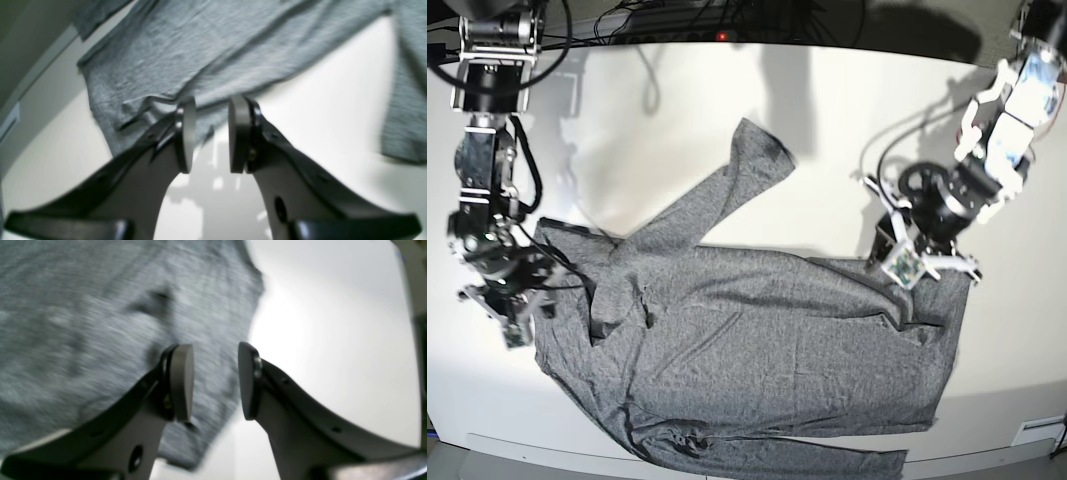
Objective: Fold the T-shirt properly
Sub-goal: 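Move the left gripper to the sleeve cuff and grasp it, then lift the sleeve cuff with the left gripper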
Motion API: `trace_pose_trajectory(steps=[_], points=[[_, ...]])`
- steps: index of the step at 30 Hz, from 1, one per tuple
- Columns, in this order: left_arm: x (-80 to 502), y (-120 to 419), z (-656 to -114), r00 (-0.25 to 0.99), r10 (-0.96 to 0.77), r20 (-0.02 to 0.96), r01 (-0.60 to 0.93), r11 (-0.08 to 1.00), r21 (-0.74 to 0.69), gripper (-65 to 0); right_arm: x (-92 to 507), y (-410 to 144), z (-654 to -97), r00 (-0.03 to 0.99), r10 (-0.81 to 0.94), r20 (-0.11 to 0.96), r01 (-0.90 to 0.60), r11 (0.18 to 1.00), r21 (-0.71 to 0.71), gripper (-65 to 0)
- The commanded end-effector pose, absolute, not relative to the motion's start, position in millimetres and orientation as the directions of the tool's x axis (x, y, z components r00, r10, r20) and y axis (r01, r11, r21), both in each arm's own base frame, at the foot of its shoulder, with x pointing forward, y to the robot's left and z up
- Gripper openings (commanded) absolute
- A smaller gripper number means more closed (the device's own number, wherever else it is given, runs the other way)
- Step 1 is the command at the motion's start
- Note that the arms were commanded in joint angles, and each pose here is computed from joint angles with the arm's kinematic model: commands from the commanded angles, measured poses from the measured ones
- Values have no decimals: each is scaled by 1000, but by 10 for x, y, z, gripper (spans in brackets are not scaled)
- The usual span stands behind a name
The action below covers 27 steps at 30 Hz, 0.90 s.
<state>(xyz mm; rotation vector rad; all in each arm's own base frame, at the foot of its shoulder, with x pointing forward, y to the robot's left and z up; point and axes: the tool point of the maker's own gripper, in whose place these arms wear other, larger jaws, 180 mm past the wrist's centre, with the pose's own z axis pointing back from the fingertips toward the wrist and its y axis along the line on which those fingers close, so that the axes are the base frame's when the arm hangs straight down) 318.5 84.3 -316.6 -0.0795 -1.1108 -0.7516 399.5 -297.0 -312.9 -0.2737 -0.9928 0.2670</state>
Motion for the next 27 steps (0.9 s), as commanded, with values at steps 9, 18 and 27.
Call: trace_pose_trajectory(steps=[9, 18, 27], points=[[2525, 320, -3195, 231, -386, 893, 616, 768, 173, -485, 3901, -3592, -2464, 415, 263, 871, 58, 948, -314, -425], [2009, -552, -3231, 216, -352, 911, 726, 681, 91, -430, 3871, -3698, -2418, 430, 270, 862, 69, 942, -330, -425], [1856, -800, -3821, 271, -479, 835, 732, 666, 145, -422, 3878, -3679, -2409, 422, 261, 868, 67, 946, -317, -425]])
